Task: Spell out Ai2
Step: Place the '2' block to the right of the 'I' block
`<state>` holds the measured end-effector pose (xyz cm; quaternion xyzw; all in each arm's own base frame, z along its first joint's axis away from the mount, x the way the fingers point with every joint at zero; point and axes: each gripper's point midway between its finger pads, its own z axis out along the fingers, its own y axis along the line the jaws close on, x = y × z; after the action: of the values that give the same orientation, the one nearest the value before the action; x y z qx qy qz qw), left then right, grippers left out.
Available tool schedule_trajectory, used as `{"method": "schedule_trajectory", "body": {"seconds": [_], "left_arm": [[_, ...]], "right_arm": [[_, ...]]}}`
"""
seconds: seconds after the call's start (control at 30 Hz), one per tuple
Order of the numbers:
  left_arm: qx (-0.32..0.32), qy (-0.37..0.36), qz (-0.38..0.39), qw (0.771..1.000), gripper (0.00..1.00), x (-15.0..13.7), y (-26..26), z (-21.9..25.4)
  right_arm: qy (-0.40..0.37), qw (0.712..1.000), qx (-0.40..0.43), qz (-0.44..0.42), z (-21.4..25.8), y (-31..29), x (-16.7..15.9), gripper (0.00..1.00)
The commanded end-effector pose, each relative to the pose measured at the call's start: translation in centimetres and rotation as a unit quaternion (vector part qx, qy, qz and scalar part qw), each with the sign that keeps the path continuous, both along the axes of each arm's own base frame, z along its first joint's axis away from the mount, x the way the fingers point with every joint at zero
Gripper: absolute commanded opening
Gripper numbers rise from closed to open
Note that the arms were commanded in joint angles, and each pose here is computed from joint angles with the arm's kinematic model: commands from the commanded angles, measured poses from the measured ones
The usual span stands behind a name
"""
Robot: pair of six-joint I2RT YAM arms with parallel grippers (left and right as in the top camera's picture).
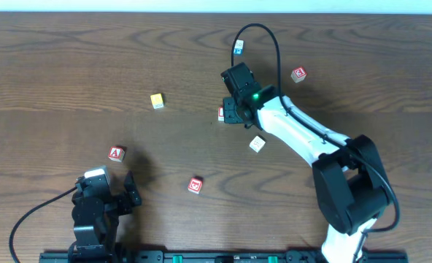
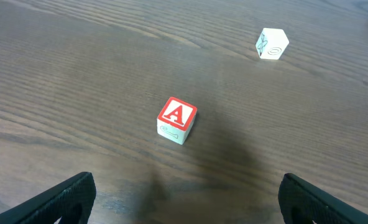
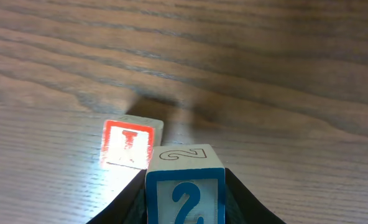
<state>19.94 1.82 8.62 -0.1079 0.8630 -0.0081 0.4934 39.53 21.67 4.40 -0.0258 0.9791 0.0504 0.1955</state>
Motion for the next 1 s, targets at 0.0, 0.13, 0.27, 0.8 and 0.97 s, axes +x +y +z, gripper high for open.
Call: {"method": "schedule_trajectory", "body": {"seconds": [0.0, 0.13, 0.27, 0.8, 0.97], "left_arm": [[0.005, 0.002, 0.003, 1.000, 0.95, 0.0, 0.2, -0.3], [0.005, 0.002, 0.003, 1.000, 0.95, 0.0, 0.2, -0.3], [0.005, 0.002, 0.003, 1.000, 0.95, 0.0, 0.2, -0.3], [0.005, 0.002, 0.003, 1.000, 0.95, 0.0, 0.2, -0.3], [0.005, 0.002, 0.003, 1.000, 0.95, 0.0, 0.2, -0.3]], "right_arm": [[0.008, 1.000, -0.015, -0.015, -1.4, -0.4, -0.1, 0.31], [-0.004, 0.999, -0.033, -0.024, -1.7, -1.0, 0.4, 0.33], [-0.008, 0.999, -0.040, -0.027, -2.0, -1.1, 0.7, 0.34], [-0.005, 0.998, -0.045, -0.038, -3.3, -1.6, 1.1, 0.44], [-0.007, 0.998, -0.045, -0.038, -3.3, -1.5, 1.2, 0.49]]}}
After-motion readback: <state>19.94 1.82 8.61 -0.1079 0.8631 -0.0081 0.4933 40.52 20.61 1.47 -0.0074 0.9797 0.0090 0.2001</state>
